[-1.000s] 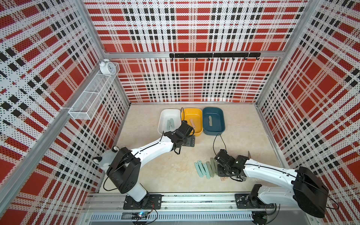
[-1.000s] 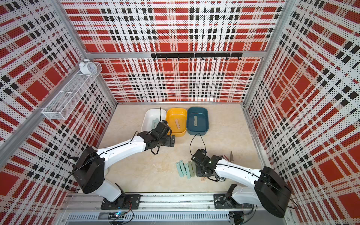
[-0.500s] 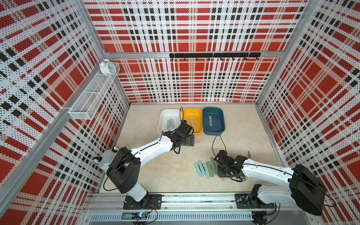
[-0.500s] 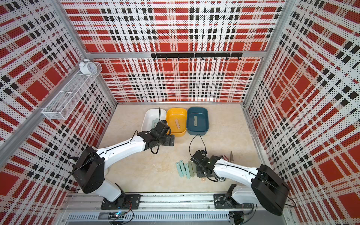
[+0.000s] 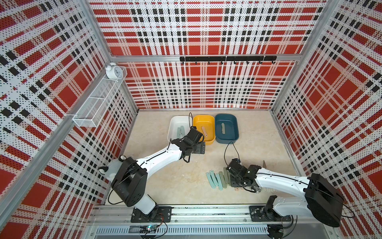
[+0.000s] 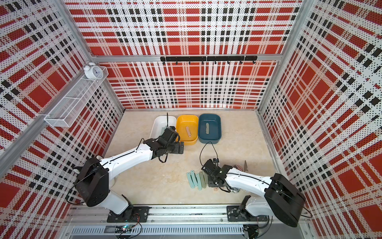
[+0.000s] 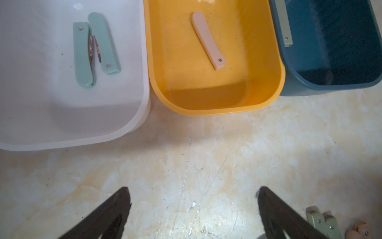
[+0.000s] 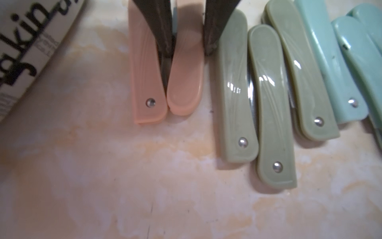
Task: Place the fruit knives into the storage box by color
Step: Pick up the fruit knife from the center of the board, then place the fruit knife in the storage box.
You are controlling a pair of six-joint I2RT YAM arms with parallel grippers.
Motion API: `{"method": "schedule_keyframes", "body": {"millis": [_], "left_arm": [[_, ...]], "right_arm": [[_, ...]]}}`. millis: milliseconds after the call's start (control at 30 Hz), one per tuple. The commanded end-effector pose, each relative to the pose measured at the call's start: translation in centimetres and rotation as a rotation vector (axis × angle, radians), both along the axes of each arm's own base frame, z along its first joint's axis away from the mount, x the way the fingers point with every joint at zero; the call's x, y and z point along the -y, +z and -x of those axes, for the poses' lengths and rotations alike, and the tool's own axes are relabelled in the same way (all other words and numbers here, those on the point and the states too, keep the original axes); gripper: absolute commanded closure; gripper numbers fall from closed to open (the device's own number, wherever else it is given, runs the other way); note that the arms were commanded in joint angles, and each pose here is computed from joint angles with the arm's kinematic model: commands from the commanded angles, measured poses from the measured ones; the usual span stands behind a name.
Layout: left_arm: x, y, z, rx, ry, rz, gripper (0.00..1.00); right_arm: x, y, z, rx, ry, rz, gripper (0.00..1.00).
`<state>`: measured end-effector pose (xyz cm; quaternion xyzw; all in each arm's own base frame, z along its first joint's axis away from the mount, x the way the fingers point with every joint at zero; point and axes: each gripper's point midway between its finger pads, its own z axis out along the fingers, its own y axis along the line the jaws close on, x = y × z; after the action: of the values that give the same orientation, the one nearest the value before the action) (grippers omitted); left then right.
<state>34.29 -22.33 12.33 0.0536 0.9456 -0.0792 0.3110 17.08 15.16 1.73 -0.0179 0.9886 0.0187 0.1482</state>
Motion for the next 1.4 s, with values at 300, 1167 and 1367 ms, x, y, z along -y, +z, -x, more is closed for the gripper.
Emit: {"method": "schedule_keyframes", "body": {"millis": [300,1167,1367], "left_arm": [[-0.9,2.5,-1.3,0.05,0.042,0.051,0.01],[-2.5,4.1,-3.4,0.042,0.147,0.189,0.02],[-3.9,4.1,-4.6,0.042,0.171,0.188,0.02]], "right_arm": [[-1.0,3.4,-3.4,0.101,0.019,0.029,0.82],[-11.4,12.0,-19.9,0.345,0.191,-0.094,0.82],[-14.4,12.8,-25.2,0.378,0.241,-0.134,0.82]]}}
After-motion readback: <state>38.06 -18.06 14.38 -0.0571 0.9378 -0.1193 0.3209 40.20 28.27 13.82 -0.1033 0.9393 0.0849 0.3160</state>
